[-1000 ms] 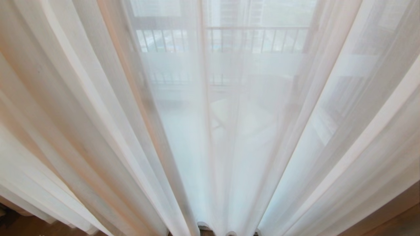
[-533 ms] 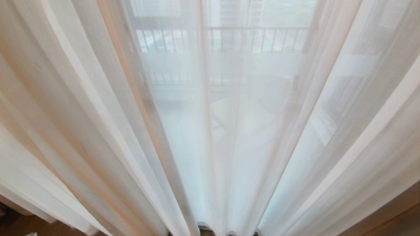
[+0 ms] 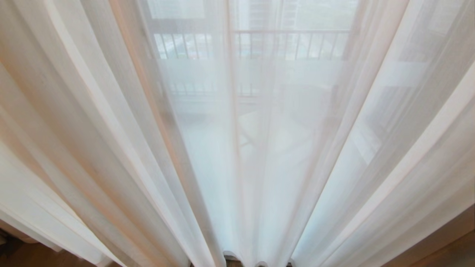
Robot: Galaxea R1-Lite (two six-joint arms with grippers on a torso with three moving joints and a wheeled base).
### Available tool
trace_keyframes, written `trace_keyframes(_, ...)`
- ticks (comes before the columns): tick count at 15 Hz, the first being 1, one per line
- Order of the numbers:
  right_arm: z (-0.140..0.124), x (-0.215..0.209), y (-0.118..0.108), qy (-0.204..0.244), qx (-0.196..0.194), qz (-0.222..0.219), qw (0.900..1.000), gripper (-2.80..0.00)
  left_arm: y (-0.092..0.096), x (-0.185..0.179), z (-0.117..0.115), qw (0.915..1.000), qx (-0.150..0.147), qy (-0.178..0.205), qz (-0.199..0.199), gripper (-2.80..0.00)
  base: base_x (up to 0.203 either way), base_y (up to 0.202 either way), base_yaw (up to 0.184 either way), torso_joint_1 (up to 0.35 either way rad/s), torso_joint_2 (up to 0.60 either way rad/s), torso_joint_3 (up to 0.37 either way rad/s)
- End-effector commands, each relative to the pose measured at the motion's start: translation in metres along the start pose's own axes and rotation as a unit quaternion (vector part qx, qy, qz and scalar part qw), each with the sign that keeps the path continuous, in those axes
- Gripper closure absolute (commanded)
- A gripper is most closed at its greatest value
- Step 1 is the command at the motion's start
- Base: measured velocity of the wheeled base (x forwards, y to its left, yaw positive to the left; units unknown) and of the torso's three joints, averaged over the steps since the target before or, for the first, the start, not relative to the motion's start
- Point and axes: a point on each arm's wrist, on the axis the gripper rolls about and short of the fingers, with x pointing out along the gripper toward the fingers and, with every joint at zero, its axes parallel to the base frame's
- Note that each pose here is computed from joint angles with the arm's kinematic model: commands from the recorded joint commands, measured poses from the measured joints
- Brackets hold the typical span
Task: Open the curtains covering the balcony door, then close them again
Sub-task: Close the inner curtains on both sides, then close the outer curtains on both sides
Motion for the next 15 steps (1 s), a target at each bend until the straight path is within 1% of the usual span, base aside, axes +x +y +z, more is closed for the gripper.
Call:
trace_keyframes(1, 0.0001, 0.0000, 0.0000, -0.001, 0.000, 0.000, 1.000, 0.00, -0.0001, -0.0078, -0.0070, 0.9997, 0.002, -0.024, 0.006, 0.00, 0.000, 0.000, 0.000, 0.000, 0.00, 0.000)
trace_keyframes(4, 0.0001, 0.0000, 0.0000, -0.001, 0.000, 0.000, 1.000, 0.00, -0.0009, -0.0172, -0.0132, 0.9970, -0.003, -0.076, 0.018, 0.00, 0.000, 0.000, 0.000, 0.000, 0.00, 0.000)
trace_keyframes(15, 0.0001, 0.0000, 0.0000, -0.001, 0.000, 0.000, 1.000, 0.00, -0.0010, -0.0177, -0.0138, 0.9968, -0.003, -0.078, 0.019, 0.00, 0.000, 0.000, 0.000, 0.000, 0.00, 0.000)
